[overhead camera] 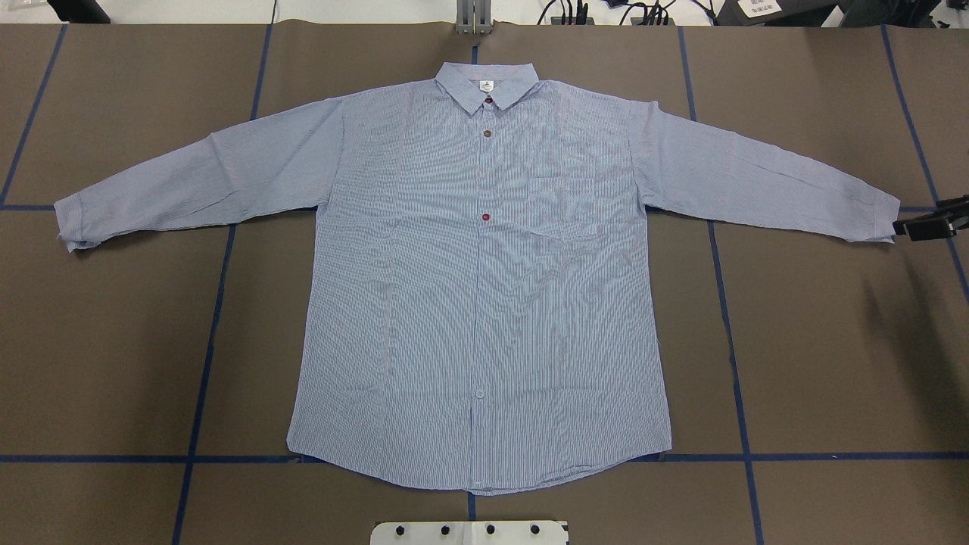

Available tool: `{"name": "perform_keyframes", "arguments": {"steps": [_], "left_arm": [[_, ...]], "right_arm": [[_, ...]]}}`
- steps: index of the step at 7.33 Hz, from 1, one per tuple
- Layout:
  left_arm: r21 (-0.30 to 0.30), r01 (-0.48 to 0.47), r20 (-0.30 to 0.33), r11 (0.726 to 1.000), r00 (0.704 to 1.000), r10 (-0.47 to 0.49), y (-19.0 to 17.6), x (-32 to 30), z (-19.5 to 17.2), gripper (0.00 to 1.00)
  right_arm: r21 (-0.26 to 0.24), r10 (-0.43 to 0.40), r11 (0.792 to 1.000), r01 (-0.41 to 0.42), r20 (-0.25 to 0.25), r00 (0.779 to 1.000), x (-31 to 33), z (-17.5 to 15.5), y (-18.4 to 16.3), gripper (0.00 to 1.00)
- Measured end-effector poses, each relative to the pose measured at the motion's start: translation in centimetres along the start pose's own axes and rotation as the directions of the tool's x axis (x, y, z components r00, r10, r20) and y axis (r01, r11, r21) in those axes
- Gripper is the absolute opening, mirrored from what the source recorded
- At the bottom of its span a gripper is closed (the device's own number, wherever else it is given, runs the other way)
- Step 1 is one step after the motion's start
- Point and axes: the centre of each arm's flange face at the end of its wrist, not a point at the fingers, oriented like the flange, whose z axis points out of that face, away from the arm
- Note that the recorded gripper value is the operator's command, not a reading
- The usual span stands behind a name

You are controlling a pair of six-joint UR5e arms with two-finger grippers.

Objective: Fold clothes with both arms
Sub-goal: 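Grasp the sleeve cuff with the right gripper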

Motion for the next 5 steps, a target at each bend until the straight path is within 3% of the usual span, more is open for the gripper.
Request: {"name": "perform_keyframes", "arguments": {"steps": [5], "left_arm": [[-0.001, 0.001, 0.0, 1.0, 1.0, -0.001, 0.1, 0.0, 0.0, 1.0]], "right_arm": [[-0.03, -0.12, 0.992, 0.119, -0.061, 0.991, -0.5, 4.0, 0.7, 0.68]]}}
